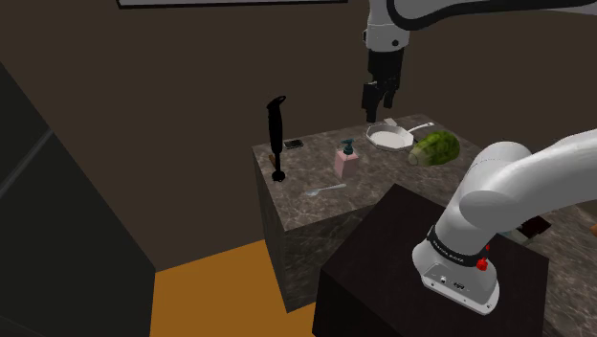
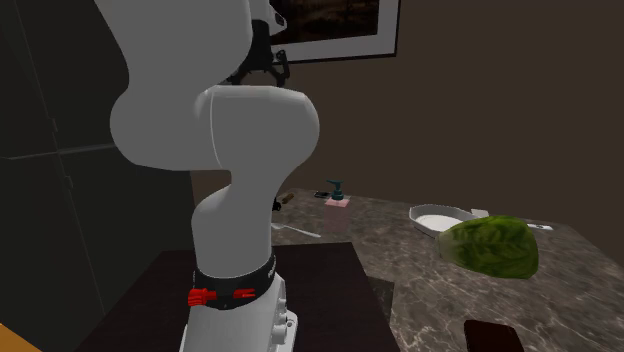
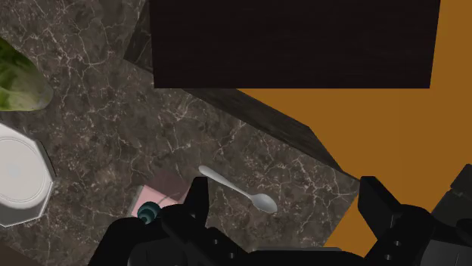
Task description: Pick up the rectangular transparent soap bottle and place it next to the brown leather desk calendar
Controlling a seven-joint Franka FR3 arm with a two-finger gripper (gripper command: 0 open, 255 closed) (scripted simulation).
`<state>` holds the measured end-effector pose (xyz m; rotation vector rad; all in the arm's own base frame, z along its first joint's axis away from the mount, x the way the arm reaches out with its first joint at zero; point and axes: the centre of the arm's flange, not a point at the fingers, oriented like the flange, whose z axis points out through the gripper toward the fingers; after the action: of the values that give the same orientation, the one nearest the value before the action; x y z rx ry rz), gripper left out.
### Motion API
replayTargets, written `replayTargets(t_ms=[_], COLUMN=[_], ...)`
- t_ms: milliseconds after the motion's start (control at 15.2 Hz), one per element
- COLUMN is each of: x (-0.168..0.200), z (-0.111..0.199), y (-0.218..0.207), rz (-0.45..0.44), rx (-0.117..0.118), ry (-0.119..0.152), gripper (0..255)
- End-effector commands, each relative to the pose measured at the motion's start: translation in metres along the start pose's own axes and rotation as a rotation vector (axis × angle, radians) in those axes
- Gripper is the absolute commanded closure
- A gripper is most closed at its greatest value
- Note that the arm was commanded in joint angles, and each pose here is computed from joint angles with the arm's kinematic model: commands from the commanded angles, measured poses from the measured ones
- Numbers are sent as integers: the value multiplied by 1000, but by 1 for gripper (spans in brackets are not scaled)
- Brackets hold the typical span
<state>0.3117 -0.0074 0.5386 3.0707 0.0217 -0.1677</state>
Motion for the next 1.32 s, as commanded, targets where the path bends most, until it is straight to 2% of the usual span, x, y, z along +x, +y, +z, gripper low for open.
replayTargets(t_ms=[0,1254], x=[0,130], z=[0,164], y=[0,121], rz=[0,168], rx=[0,-18], ry=[0,93], gripper=[0,0])
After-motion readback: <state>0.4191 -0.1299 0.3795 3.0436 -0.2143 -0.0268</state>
